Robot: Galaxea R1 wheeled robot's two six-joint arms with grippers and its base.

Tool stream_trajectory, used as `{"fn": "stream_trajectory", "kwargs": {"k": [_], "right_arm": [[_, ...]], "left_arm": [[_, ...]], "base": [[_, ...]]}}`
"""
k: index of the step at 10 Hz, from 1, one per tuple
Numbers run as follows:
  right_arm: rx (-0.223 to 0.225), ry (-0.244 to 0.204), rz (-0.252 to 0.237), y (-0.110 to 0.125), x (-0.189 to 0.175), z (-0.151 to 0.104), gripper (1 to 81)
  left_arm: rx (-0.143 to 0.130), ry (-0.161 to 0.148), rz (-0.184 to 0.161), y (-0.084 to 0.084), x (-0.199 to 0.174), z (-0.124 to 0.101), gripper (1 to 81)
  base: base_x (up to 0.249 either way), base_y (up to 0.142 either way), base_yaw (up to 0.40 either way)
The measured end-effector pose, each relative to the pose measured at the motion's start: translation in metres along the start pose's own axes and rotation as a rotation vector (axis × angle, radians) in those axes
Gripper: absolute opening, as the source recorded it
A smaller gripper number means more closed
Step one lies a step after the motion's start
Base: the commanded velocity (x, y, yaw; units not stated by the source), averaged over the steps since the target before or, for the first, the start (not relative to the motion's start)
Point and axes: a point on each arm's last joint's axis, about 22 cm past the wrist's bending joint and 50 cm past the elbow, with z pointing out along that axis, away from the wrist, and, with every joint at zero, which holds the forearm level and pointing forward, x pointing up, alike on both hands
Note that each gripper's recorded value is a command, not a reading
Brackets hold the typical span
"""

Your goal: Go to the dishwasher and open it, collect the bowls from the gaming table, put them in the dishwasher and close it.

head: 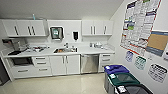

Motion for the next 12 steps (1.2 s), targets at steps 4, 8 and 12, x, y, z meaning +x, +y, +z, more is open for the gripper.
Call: {"fn": "stream_trajectory", "kwargs": {"k": [4,8,12], "right_arm": [[0.0,-0.001,0.0,-0.0017,-0.0003,0.0023,81.1],[-0.003,0.002,-0.002,-0.0003,0.0027,0.002,81.1],[0.002,0.003,-0.002,-0.0042,0.0035,0.004,81.1]], "left_arm": [[-0.002,-0.002,-0.001,0.0018,-0.0018,0.0005,81.1],[-0.008,-0.002,-0.001,0.0059,-0.0025,0.0019,81.1],[-0.008,-0.002,-0.001,0.0063,-0.0021,0.002,81.1]], "base": [[0.138,0.0,0.0],[0.136,0.0,0.0],[0.11,0.0,0.0]]}}
